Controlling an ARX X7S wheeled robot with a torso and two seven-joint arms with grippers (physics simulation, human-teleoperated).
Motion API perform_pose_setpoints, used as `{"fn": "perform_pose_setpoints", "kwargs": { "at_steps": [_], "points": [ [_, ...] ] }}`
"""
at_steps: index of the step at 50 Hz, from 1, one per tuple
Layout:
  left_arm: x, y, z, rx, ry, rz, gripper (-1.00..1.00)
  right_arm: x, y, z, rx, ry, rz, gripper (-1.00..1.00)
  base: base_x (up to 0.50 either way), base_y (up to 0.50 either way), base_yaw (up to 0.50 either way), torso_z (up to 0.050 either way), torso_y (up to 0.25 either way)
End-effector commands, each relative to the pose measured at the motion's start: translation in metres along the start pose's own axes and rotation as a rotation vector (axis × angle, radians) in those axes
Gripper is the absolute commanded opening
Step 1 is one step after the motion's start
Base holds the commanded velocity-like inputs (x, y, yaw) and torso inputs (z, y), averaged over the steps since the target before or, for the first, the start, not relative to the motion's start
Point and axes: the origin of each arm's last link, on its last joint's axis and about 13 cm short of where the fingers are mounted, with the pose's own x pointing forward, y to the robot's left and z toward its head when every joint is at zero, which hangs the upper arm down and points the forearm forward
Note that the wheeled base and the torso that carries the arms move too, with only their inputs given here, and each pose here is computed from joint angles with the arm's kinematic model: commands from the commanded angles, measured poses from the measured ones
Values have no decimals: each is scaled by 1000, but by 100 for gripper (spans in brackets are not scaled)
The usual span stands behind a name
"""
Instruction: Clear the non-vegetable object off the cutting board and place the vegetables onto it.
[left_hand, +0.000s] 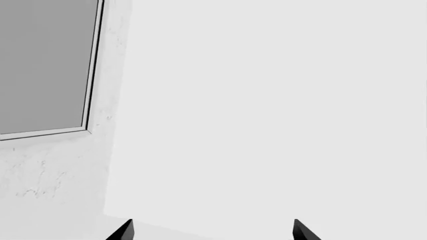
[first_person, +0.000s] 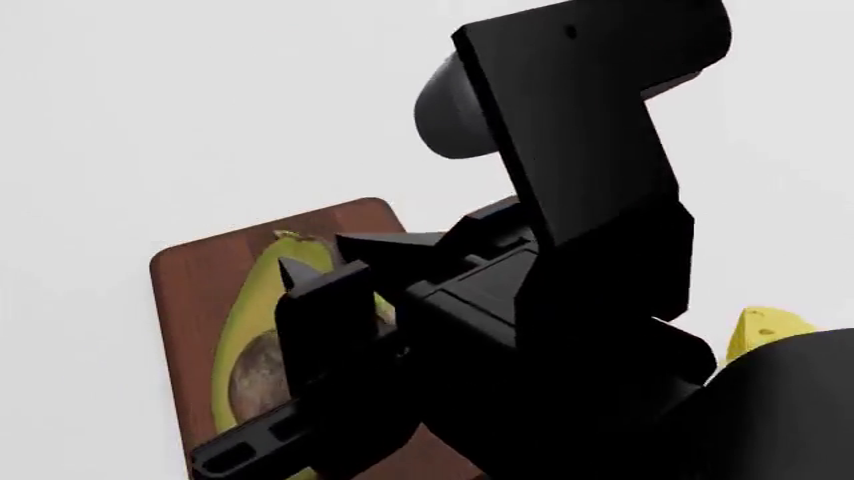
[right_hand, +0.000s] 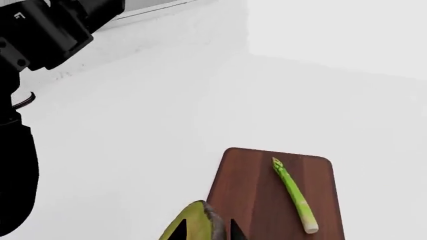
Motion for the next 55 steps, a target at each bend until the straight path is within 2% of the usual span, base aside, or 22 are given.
{"fn": "perform_pose_setpoints", "kwargs": {
  "at_steps": [1,15,29,34,55],
  "points": [
    [-1,0,1,0,-3,-1,100,-3,-24,-12,57,-86,-76,-100,0,0,0,0,0],
    [0,0,2,5,-10,-1,100,18,-53,-35,168,-175,-76,-100,0,0,0,0,0],
    [1,2,1,3,-9,5,100,34,-61,-51,239,-158,-34,-100,0,0,0,0,0],
    [2,1,1,3,-8,6,100,40,-63,-55,233,-103,-38,-100,0,0,0,0,0],
    [2,2,3,2,-11,8,100,58,-63,-59,247,-12,29,-100,0,0,0,0,0]
  ]
}}
